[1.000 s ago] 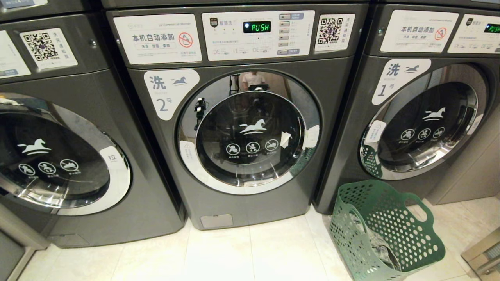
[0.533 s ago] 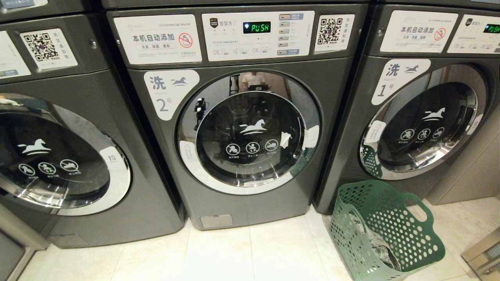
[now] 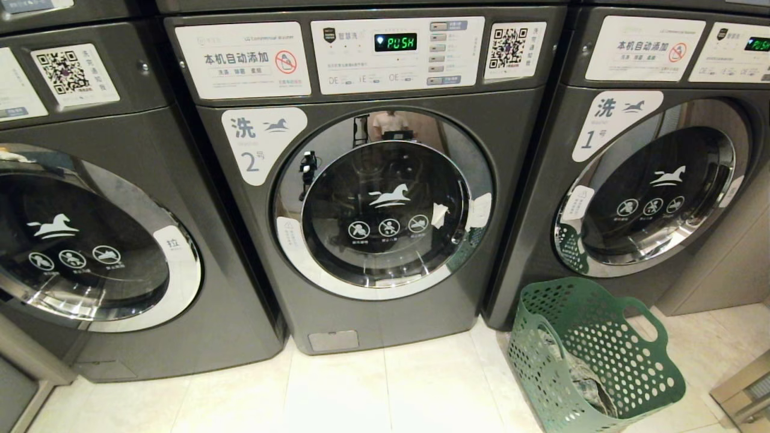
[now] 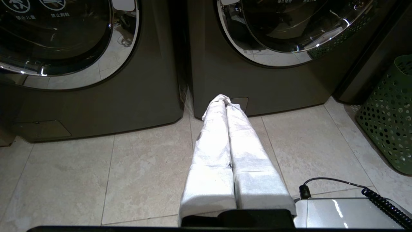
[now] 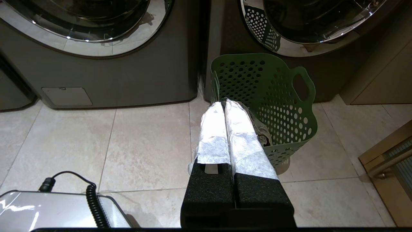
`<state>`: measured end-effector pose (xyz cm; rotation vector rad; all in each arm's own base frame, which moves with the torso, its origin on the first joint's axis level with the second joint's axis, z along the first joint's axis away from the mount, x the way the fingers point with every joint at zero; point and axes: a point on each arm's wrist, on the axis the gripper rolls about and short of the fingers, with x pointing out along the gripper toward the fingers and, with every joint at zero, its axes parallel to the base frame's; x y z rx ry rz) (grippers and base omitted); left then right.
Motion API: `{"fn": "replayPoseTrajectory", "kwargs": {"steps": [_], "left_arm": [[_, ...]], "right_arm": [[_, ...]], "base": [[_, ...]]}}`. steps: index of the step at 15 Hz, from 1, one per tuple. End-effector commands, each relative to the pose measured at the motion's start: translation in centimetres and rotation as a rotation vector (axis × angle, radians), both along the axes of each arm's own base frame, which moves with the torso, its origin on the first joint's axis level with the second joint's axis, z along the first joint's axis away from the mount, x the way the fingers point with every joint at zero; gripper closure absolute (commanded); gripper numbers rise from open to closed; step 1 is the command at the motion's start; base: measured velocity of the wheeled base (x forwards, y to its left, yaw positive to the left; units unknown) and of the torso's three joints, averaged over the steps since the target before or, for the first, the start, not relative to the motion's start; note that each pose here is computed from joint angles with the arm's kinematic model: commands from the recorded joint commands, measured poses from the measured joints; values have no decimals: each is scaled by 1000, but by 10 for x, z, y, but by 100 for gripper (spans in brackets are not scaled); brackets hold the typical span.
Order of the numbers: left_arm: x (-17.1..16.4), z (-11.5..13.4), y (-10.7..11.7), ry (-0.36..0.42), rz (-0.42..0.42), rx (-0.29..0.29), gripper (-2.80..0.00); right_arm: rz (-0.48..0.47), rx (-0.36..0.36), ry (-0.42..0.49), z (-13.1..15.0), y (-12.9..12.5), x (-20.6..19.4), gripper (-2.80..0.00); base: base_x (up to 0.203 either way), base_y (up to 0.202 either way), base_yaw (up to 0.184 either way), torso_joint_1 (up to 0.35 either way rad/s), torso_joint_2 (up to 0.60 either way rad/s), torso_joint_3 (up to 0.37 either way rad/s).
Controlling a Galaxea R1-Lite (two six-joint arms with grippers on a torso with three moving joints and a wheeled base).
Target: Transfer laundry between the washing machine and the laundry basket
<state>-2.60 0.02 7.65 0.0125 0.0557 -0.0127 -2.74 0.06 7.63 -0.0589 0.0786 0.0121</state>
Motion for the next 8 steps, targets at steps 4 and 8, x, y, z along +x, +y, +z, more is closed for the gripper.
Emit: {"fn": "replayPoseTrajectory", "kwargs": {"steps": [4,8], "left_arm": [[0,0,0,0,0,0,0],[0,0,0,0,0,0,0]], "right_arm": [[-15,-6,4,0,0,0,0],[-12,-6,4,0,0,0,0]], "base": [[0,0,0,0,0,0],[0,0,0,0,0,0]]}}
